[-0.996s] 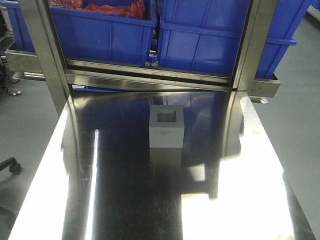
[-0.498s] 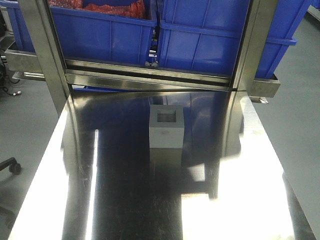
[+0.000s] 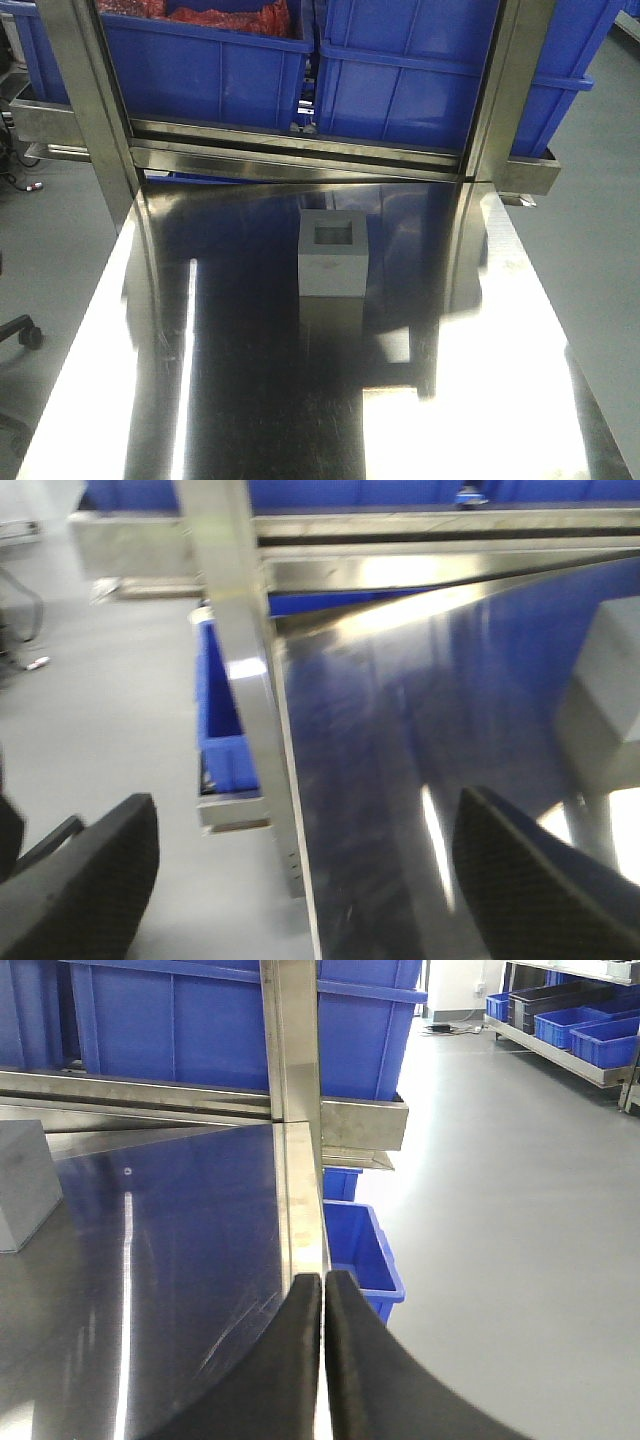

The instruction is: Sort gray base to blue bin

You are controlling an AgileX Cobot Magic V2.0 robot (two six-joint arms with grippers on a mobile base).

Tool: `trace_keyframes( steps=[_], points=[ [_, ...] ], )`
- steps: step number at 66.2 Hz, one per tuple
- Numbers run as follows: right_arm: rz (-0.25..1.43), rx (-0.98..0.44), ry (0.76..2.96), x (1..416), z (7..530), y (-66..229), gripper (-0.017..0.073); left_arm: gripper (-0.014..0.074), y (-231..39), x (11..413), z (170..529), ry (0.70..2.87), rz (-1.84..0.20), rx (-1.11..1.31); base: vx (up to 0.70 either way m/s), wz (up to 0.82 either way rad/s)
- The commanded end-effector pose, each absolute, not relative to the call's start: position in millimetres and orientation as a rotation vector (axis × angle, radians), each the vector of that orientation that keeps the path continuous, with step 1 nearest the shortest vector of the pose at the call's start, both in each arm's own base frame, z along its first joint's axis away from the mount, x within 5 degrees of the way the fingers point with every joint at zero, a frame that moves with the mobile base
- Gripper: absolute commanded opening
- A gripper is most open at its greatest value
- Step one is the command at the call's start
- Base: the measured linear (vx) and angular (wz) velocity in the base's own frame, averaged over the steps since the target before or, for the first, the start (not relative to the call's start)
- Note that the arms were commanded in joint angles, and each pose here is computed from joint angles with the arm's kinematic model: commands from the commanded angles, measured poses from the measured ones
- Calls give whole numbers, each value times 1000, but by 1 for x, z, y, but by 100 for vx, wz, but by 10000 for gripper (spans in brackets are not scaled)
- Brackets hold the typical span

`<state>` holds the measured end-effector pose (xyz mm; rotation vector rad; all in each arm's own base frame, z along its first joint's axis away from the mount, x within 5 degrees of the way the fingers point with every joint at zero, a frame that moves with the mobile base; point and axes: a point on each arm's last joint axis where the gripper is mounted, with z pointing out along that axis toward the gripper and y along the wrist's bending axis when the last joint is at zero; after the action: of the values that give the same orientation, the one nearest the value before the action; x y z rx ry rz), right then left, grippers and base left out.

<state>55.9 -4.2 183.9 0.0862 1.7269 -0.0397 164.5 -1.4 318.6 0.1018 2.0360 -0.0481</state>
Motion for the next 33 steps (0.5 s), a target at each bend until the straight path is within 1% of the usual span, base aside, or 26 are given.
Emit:
trace_keyframes(
  steps=[1,10,16,22,33],
  points=[
    [-55,73,1675,58,189,-5,-5,587,-3,189,344,1939,-73,104,0,0],
    [-55,73,1675,58,189,-5,-5,587,-6,218,354,1957,-124,134,0,0],
    [-55,73,1675,58,189,-5,-5,587,-13,236,364,1943,-140,185,0,0],
    [-55,73,1675,58,189,-5,-5,587,-30,255,370,1928,-179,250,0,0],
    [-55,73,1675,58,189,-5,-5,587,-65,286,370,1924,-243,356,0,0]
  ],
)
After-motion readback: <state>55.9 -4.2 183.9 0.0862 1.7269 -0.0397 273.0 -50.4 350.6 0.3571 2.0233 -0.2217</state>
